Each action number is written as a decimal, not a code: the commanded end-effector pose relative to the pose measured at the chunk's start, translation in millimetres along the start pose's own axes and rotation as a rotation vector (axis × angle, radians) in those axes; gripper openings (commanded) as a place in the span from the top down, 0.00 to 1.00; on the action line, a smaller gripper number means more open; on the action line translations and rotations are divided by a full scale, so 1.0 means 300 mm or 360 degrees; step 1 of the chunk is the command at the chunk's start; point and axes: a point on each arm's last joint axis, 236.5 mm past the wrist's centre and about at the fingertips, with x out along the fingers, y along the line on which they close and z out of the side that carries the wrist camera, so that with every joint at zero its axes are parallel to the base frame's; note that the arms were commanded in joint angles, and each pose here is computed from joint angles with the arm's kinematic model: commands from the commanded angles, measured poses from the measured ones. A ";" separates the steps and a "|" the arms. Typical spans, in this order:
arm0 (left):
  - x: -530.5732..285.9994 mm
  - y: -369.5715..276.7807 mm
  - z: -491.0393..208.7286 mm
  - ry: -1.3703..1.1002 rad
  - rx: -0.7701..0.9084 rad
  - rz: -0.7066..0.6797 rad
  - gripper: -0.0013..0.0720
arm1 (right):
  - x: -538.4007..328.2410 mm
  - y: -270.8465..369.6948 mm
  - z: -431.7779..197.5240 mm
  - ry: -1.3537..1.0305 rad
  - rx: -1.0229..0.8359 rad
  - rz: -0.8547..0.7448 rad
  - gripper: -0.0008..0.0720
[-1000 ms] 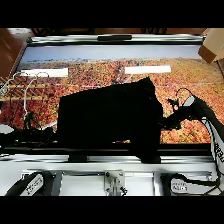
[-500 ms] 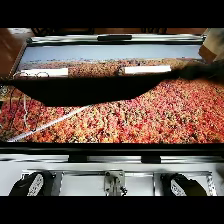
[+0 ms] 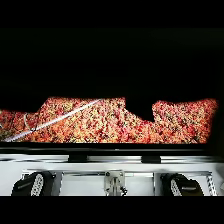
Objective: Fold the shirts.
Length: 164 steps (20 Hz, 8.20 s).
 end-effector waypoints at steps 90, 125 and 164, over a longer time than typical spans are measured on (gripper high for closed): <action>-0.452 -0.107 -2.179 0.3010 -0.1393 -0.0195 0.94 | -0.692 0.265 -2.057 0.3179 0.1286 0.0079 0.37; 0.208 0.053 -1.990 0.2383 -0.1187 -0.0310 0.94 | 0.051 0.056 -1.927 0.2449 0.1238 0.0119 0.89; 0.232 -0.830 -2.030 0.2514 -0.0821 -0.1026 0.93 | 0.172 0.366 -1.841 0.2675 0.1111 0.0690 0.89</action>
